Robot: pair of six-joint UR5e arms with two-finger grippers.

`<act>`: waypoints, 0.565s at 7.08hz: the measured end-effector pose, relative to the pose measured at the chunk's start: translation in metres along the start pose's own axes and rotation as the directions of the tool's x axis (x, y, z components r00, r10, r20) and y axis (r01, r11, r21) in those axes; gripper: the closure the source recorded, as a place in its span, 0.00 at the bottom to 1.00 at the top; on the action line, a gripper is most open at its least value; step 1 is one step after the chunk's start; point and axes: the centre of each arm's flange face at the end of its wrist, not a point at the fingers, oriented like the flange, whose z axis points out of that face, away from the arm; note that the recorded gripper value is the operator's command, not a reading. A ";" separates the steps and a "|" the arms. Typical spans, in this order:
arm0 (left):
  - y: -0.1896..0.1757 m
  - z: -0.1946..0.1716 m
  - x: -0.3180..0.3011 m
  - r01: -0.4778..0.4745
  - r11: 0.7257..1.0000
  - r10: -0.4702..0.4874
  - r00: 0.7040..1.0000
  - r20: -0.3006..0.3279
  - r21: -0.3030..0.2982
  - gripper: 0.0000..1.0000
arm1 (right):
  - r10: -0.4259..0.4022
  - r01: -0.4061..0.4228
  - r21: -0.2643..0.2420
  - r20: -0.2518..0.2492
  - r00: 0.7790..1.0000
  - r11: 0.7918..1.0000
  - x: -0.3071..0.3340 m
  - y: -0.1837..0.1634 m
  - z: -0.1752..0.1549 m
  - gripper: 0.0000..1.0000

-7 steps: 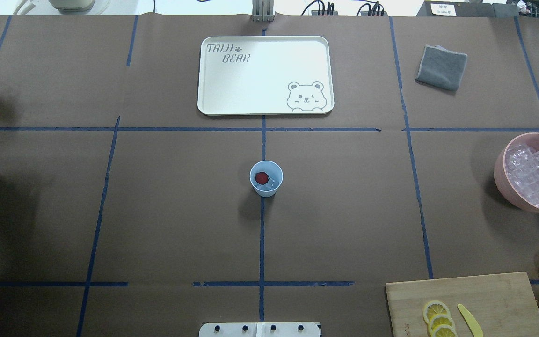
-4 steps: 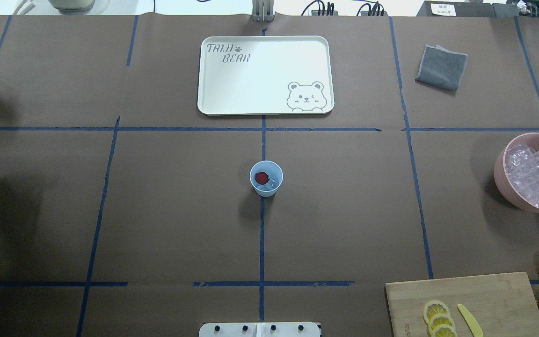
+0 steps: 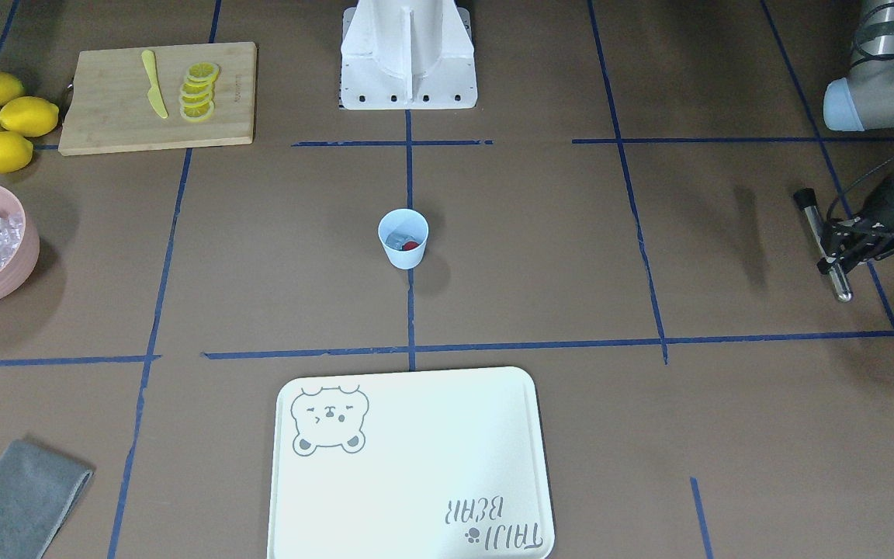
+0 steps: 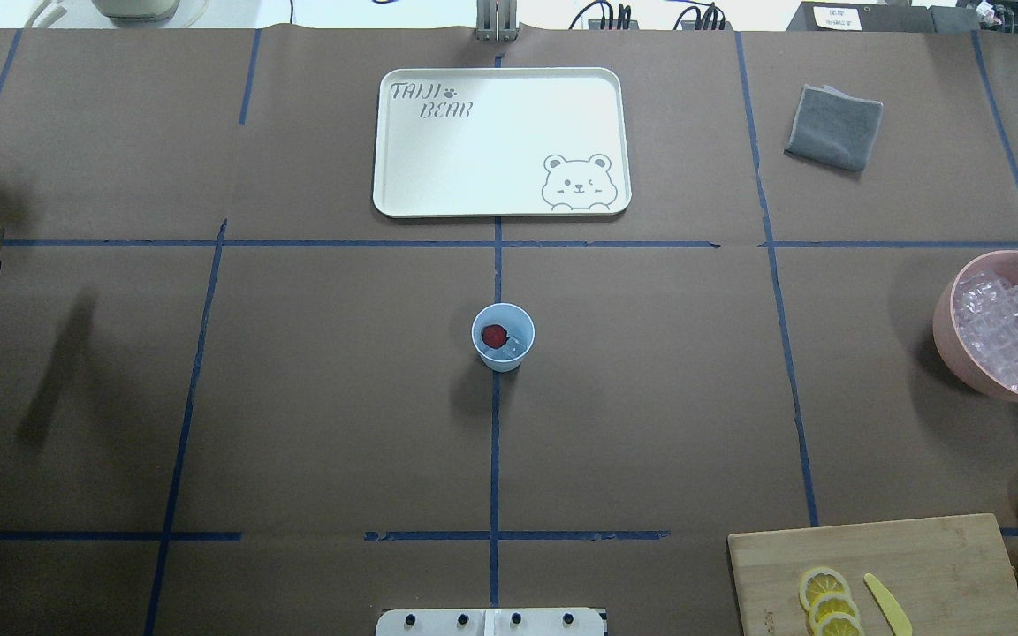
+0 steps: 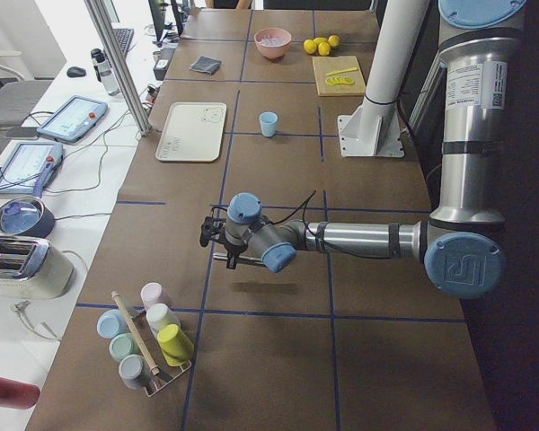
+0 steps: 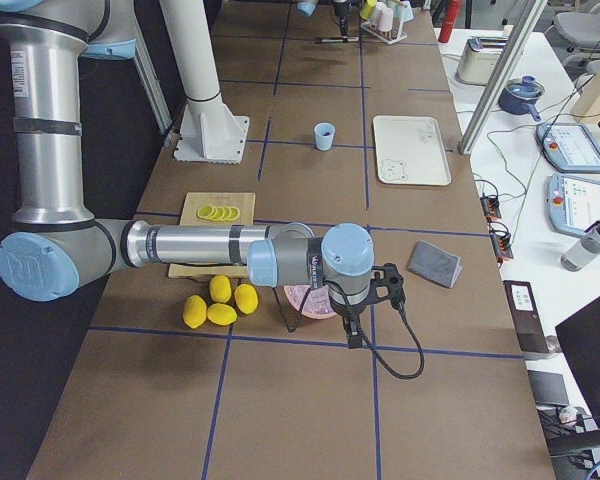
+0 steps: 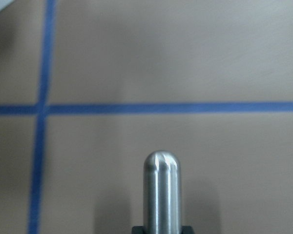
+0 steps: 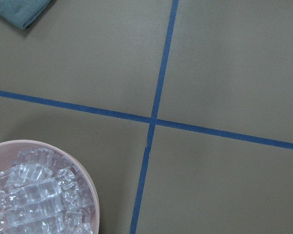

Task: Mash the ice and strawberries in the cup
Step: 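Lift the steel pestle upright and carry it toward the cup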

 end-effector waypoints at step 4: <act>-0.056 -0.090 0.150 -0.143 0.936 0.173 0.983 -0.066 0.323 1.00 | 0.003 -0.003 0.000 0.002 1.000 1.000 -0.001 0.002 -0.001 0.01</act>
